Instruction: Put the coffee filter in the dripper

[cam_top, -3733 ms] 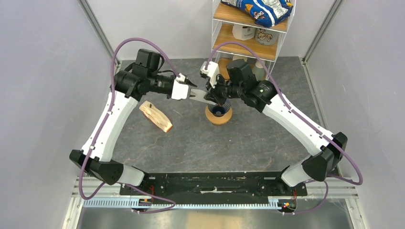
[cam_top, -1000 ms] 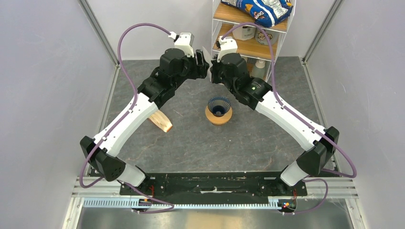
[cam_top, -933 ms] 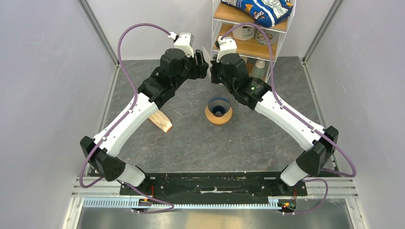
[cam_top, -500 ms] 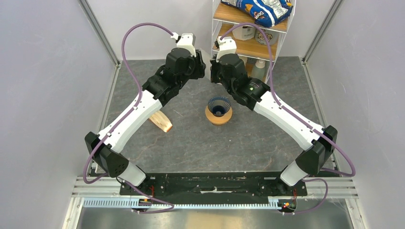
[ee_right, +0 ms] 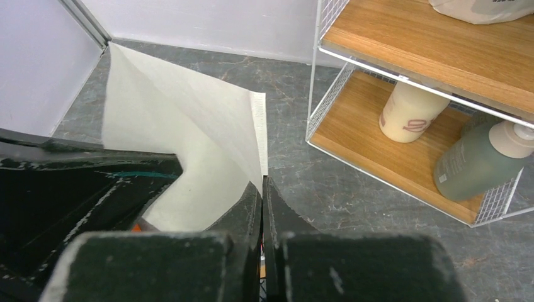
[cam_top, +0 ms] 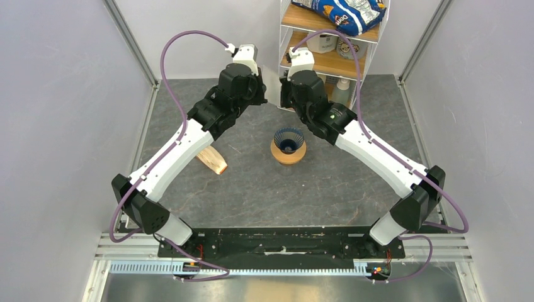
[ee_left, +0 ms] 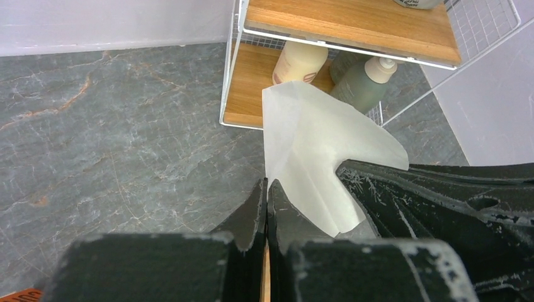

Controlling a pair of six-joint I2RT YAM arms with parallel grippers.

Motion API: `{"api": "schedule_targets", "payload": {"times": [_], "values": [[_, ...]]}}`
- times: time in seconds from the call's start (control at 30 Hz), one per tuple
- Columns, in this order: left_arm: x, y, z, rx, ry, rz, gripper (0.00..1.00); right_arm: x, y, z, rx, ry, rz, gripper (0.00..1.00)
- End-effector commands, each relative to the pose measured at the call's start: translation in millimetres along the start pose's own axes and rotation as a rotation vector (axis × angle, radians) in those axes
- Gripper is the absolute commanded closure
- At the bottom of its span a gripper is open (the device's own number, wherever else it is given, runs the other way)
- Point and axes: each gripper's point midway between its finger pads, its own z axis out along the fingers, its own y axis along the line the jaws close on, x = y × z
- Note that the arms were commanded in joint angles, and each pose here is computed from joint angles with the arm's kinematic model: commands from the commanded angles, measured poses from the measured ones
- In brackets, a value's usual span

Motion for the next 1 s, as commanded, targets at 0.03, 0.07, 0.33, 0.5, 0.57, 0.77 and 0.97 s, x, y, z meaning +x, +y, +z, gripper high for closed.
{"api": "schedule_targets", "payload": {"times": [0.03,0.07,0.33,0.5,0.57,0.77,0.97], "values": [[-18,1,-14,-0.006,-0.045,0.013,0.98,-20,-16,-9,0.029,-0.062,0.013,1.00],[-18,1,-15,-0.004,-0.041,0.018,0.98,-19,-16,-9,0.028,-0.059,0.010,1.00],[-15,2,-17,0.009,-0.029,0.055,0.98,-13,-22,-9,0.002,-0.033,-0.003,1.00],[-15,-4,-21,0.053,-0.030,0.086,0.98,-10,-21,-12,-0.043,-0.011,0.007,1.00],[-15,-6,-22,0.070,-0.026,0.096,0.98,-7,-19,-13,-0.068,0.000,0.008,0.98],[-17,-20,-26,0.147,-0.028,0.099,0.98,-2,-14,-15,-0.133,0.021,0.010,0.72],[-18,-31,-27,0.196,-0.025,0.040,0.98,-4,-8,-10,-0.158,0.010,0.022,0.64]]}}
